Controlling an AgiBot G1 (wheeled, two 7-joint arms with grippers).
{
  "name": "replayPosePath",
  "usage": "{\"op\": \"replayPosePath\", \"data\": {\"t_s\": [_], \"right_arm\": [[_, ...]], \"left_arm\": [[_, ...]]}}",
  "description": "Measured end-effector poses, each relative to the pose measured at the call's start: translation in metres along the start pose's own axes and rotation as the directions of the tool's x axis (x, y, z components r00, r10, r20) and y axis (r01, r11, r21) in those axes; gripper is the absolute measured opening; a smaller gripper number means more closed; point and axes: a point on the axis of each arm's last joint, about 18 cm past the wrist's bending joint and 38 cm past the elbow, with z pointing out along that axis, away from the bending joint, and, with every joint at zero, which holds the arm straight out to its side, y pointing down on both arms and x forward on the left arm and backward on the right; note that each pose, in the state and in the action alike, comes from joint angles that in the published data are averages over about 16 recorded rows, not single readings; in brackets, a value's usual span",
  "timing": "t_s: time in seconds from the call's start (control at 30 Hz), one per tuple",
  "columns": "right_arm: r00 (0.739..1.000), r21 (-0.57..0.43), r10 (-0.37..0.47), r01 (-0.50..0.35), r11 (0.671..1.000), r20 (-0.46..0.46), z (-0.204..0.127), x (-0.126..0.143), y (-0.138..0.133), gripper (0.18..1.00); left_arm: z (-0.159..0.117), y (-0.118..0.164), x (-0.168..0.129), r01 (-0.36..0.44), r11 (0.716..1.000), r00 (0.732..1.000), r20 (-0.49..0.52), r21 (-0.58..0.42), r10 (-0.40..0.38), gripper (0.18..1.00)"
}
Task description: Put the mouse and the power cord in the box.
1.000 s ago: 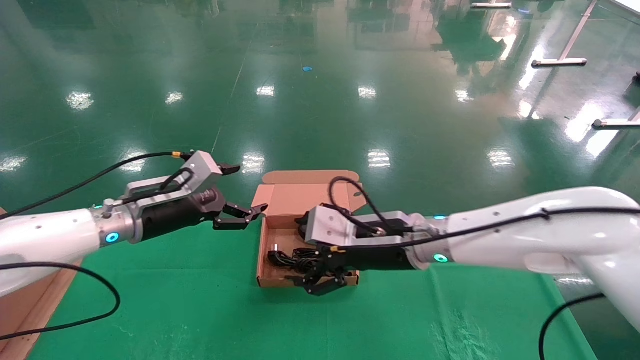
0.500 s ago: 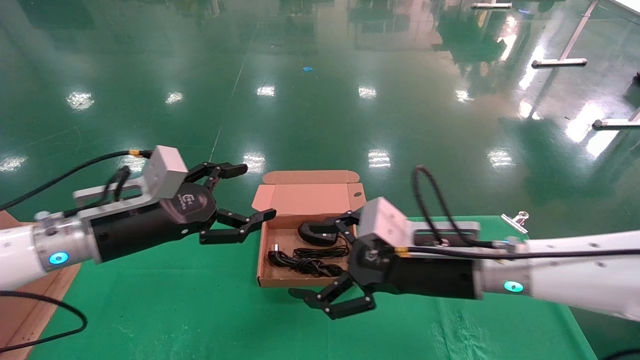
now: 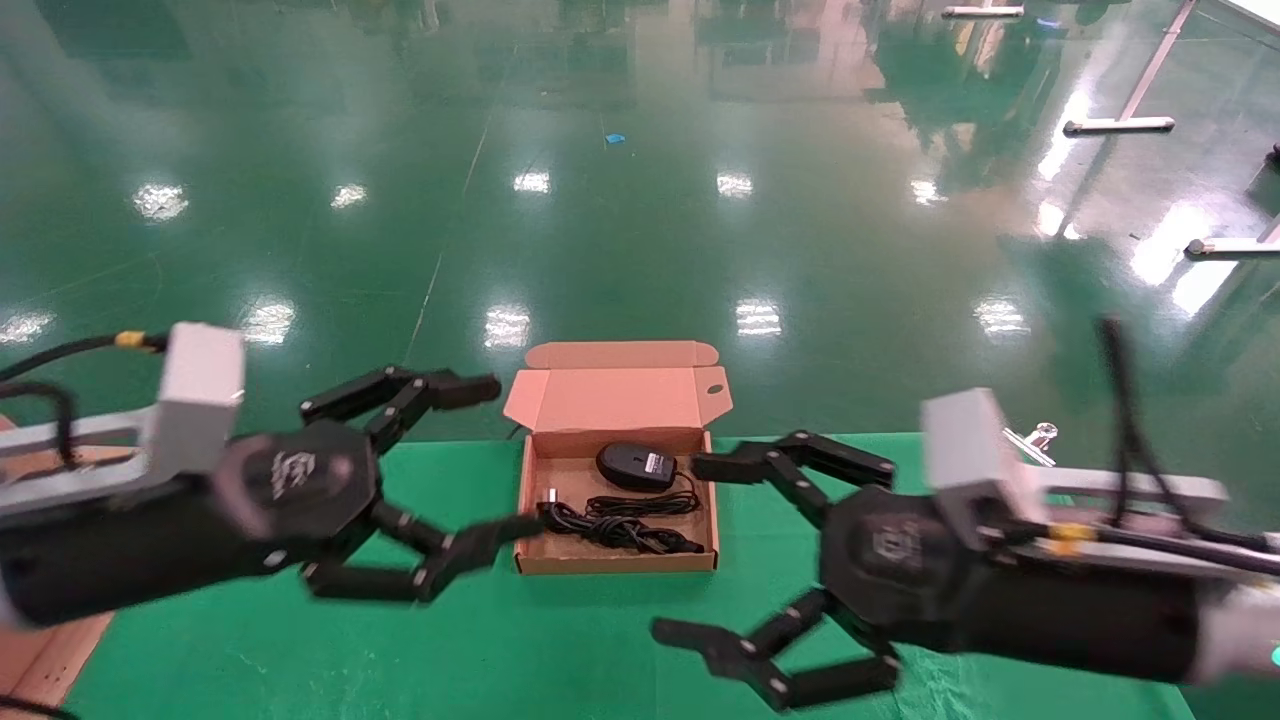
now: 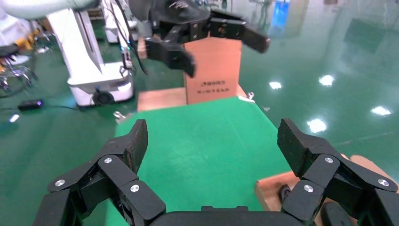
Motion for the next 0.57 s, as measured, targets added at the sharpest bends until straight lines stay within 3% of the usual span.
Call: {"op": "replayPosePath", "data": {"t_s": [0.33,0.57], "right_arm": [[0.999,0.044,0.002,-0.004,0.999,0.042,-0.047,-0.034,-0.026,1.001],[0.998,0.048,-0.005,0.002,0.999,0.059,-0.061,-0.046,-0.034,1.001]], "left_arm": [[-0.021,-0.026,0.051,0.015,1.000,0.986,-0.165,0.008,-0.014,1.001],[-0.027,-0.032,0.066,0.016,1.000,0.976,-0.215,0.002,-0.016,1.001]]}}
